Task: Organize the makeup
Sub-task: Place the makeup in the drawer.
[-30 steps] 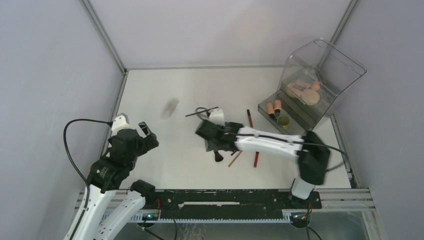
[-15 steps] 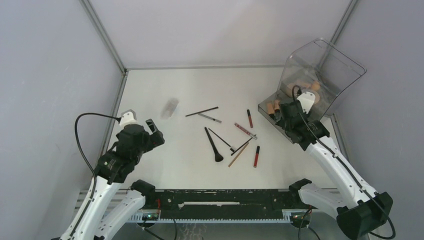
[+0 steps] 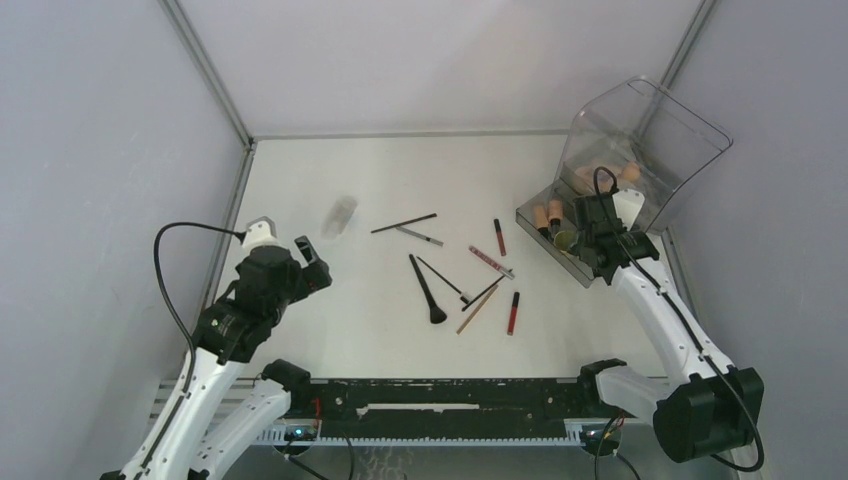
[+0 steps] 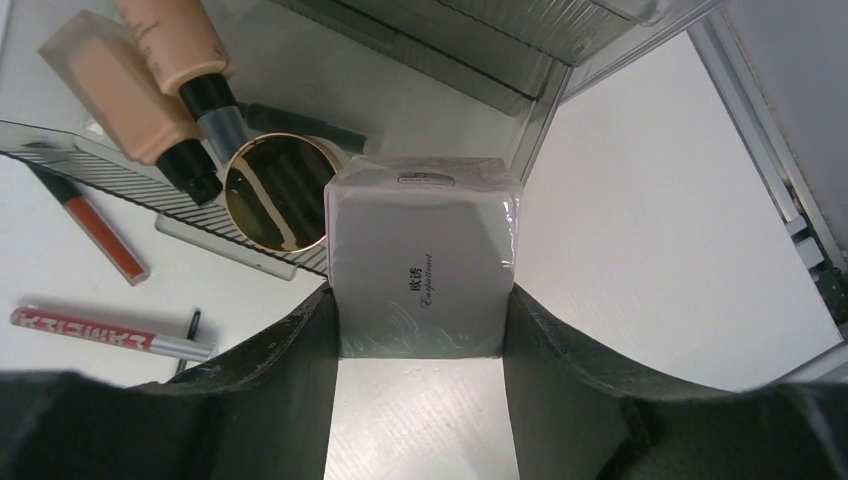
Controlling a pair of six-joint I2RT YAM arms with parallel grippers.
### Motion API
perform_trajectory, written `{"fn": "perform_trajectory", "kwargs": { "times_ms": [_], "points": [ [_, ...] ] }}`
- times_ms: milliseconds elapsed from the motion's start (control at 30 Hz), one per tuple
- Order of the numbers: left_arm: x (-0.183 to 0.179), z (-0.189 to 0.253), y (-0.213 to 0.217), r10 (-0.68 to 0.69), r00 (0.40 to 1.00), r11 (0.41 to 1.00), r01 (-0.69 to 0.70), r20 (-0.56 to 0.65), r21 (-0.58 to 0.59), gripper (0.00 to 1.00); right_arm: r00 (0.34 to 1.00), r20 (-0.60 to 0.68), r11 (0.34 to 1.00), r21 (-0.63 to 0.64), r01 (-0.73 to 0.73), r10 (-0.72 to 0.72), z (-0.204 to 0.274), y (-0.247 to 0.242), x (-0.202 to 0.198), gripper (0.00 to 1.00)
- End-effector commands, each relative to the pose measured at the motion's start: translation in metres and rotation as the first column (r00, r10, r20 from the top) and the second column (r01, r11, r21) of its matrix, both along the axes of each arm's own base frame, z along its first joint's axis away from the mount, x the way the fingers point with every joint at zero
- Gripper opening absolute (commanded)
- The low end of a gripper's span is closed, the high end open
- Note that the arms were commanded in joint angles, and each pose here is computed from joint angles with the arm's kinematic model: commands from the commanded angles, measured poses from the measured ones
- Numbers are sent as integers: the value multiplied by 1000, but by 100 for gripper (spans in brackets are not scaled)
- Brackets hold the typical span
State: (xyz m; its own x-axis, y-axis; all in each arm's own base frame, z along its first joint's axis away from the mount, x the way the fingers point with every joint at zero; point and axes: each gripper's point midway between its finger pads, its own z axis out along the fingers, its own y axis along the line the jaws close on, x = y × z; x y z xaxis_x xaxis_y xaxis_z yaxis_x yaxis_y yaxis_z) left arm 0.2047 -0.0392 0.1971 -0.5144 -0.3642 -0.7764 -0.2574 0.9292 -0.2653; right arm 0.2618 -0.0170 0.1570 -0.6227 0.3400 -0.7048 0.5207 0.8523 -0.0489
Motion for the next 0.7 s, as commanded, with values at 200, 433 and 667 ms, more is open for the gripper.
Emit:
{"fn": "perform_trajectory", "kwargs": {
  "times_ms": [200, 433, 667],
  "points": [
    [8, -2, -1, -15, 1000, 1000, 15, 14, 22, 100, 1000, 3, 1000, -15, -16, 16, -10, 0, 25, 42],
    [9, 0, 0, -16, 1000, 999, 15, 17, 31, 100, 1000, 22, 1000, -15, 5, -5, -15, -9, 52, 43],
    [13, -2, -2, -23, 1000, 999, 23, 2, 41, 100, 999, 50, 999, -29, 13, -12, -17, -19, 83, 44]
  ]
}}
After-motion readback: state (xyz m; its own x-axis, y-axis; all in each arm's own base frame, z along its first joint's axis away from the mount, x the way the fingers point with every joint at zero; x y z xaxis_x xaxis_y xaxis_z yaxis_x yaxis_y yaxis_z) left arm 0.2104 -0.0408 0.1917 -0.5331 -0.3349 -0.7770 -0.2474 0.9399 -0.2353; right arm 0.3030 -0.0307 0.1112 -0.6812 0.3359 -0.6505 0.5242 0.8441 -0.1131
